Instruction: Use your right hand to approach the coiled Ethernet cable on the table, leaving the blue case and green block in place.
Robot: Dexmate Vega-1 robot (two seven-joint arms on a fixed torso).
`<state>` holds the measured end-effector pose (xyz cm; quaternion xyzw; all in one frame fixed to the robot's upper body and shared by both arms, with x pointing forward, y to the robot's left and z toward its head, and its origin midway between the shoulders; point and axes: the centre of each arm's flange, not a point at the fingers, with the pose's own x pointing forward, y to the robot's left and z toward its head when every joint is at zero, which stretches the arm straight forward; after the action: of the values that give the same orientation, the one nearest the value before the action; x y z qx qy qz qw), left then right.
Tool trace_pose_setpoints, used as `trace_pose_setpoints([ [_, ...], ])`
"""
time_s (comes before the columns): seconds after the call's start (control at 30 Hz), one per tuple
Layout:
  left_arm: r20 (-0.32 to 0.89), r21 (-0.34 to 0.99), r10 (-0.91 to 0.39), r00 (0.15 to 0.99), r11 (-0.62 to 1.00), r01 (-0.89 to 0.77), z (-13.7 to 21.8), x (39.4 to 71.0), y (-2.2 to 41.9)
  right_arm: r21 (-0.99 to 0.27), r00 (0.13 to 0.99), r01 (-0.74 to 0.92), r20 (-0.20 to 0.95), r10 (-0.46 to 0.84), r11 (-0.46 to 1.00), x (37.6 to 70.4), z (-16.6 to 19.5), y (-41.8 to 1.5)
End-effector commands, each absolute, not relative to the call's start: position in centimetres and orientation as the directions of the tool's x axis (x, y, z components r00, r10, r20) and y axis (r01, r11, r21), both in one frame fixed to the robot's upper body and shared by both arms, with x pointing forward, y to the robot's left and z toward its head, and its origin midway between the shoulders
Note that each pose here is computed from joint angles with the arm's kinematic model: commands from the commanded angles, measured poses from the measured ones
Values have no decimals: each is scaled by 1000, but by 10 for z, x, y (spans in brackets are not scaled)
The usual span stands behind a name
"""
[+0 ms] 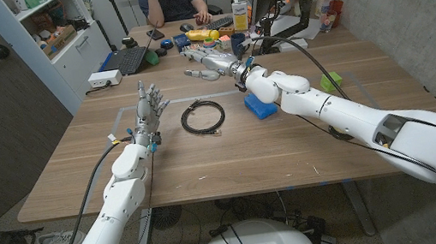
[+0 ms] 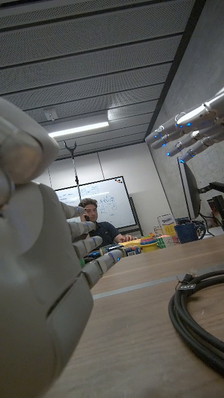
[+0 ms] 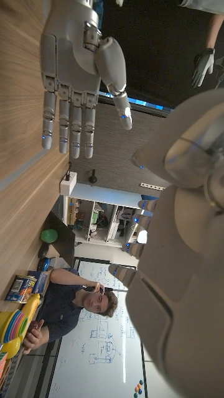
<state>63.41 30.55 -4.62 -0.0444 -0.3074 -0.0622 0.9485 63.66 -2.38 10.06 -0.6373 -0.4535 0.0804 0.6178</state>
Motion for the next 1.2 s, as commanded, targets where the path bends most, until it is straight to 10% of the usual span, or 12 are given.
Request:
trace_pose_setpoints([
  [0.03, 585, -53, -79, 807, 989, 135, -50, 631, 305, -894, 634, 448, 323, 703, 7, 650, 75, -6],
  [1.2, 581, -56, -69, 811, 991, 124, -52, 629, 300, -911, 643, 357, 80, 761, -206, 661, 23, 24],
])
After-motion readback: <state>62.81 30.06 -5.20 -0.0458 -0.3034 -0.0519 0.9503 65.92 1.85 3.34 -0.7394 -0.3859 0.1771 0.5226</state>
